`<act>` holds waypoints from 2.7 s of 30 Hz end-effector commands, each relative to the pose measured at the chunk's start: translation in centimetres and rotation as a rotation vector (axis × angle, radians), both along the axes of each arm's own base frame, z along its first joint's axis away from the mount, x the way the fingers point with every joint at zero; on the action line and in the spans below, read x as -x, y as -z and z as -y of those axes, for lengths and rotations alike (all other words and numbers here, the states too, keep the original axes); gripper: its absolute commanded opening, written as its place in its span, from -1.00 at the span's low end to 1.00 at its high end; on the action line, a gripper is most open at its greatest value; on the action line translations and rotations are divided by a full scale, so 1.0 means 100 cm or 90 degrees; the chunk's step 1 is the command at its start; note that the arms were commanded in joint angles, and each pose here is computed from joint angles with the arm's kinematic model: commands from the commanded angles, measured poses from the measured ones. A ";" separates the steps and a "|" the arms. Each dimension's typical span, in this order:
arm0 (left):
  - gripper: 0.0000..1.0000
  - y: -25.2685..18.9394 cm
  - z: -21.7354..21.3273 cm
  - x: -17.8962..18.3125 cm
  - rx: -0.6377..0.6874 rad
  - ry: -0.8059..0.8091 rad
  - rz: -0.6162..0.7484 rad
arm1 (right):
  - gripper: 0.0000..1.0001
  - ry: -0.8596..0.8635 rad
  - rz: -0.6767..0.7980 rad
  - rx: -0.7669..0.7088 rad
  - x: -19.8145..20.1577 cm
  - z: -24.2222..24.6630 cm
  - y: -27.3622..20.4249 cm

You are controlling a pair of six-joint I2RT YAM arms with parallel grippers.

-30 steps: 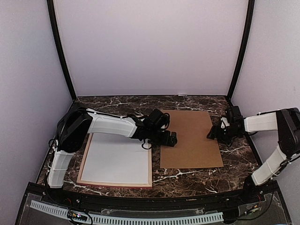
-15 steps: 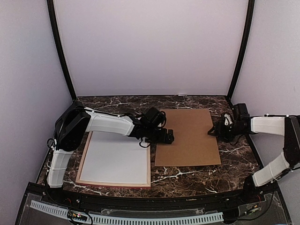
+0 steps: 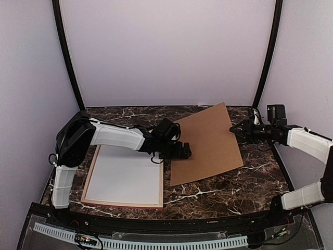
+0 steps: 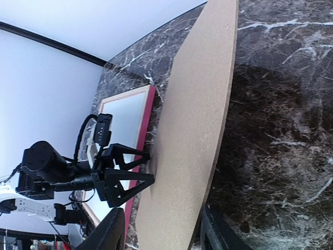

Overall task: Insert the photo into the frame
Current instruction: Turn over the backboard.

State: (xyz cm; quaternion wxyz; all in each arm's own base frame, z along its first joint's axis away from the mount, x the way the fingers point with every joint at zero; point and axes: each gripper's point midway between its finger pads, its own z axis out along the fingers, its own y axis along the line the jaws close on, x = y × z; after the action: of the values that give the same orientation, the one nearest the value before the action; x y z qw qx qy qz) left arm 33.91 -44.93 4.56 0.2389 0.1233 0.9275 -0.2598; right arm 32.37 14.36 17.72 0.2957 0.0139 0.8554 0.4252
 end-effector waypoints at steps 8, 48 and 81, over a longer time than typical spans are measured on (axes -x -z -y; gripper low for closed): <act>0.98 -0.034 0.036 0.043 0.097 0.100 -0.034 | -0.04 -0.185 0.071 -0.139 0.040 -0.065 -0.080; 0.98 -0.242 -0.050 0.047 0.339 0.027 0.090 | 0.18 -0.285 0.117 -0.161 0.058 -0.172 -0.153; 0.30 -0.217 -0.066 0.018 0.310 -0.024 0.079 | 0.17 -0.262 0.045 -0.130 0.048 -0.174 -0.088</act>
State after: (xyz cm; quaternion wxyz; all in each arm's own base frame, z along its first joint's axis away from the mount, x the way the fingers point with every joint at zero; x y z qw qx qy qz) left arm 31.37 -38.14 26.48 0.3080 0.0481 0.8223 -0.4761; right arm 27.25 31.44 27.12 0.2212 -0.1436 0.7829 0.5635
